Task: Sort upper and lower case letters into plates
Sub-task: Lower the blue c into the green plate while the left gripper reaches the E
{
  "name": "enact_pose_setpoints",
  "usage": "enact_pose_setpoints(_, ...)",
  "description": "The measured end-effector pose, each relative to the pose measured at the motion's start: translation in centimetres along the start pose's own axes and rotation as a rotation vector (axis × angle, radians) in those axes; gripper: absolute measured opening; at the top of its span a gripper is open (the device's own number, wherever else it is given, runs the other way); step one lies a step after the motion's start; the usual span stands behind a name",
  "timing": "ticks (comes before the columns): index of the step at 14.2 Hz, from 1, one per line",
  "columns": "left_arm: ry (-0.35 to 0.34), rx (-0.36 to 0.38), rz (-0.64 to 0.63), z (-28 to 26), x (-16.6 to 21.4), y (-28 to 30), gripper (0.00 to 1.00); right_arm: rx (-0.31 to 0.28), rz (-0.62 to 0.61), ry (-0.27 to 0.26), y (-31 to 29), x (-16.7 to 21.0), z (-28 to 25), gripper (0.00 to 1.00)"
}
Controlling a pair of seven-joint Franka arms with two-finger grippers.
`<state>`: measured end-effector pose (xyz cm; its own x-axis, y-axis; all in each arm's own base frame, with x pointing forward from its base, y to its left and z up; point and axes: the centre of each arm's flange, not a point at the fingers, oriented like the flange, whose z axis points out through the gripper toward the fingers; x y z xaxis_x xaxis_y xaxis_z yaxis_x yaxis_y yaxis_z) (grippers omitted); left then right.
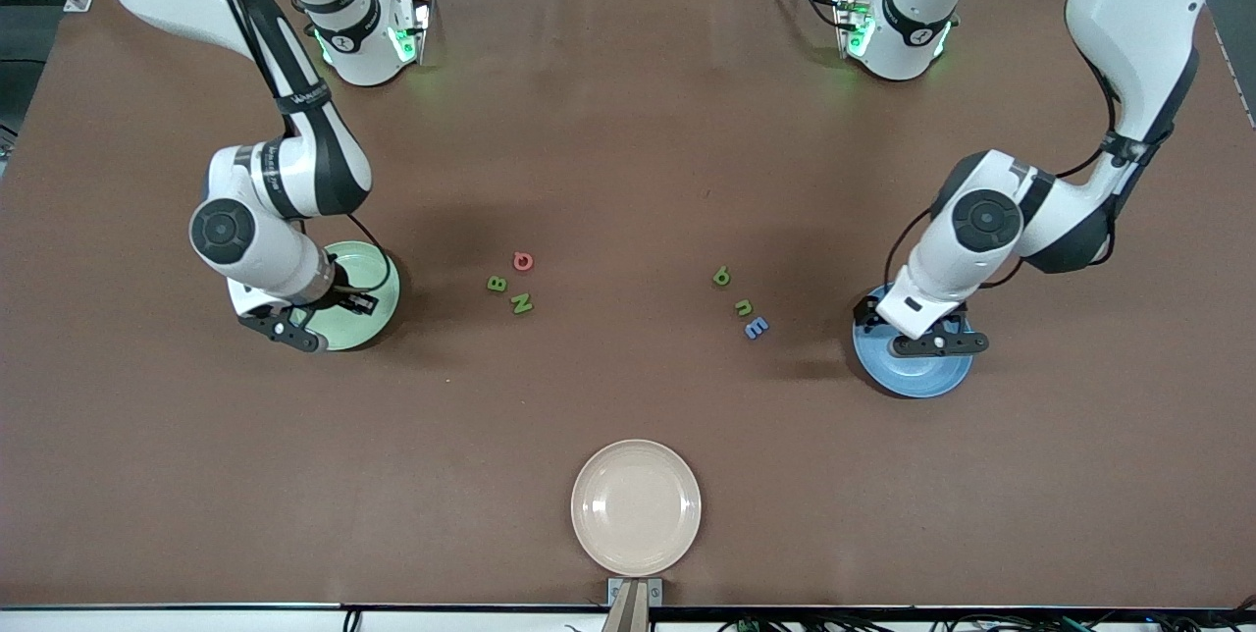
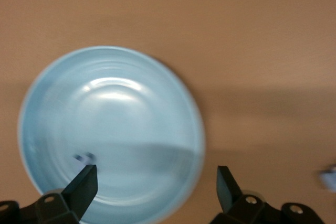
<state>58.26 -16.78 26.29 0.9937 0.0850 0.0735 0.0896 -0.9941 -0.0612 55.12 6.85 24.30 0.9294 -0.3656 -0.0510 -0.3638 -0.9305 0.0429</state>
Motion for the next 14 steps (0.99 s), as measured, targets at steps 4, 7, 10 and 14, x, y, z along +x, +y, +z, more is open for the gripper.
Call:
enact_pose_setpoints(4, -0.023, -0.057, -0.261, -0.6, -1.3, 9.3, 1.00, 0.008, -0.026, 0.007, 3.1, -1.9, 2.4, 0.34)
enact_pose_setpoints(7, -0.070, -0.064, -0.383, 2.5, -1.8, 13.0, 1.00, 0.009, -0.039, 0.007, 5.1, -2.3, 3.8, 0.34)
enact_pose_setpoints(10, -0.085, -0.036, -0.451, 4.8, -2.5, 14.6, 1.00, 0.002, -0.037, -0.012, 6.3, -2.9, 4.7, 0.34)
enact_pose_setpoints(14, -0.093, -0.042, -0.485, 5.7, -3.0, 15.2, 1.00, 0.003, -0.047, -0.015, 5.9, -3.2, 4.9, 0.34)
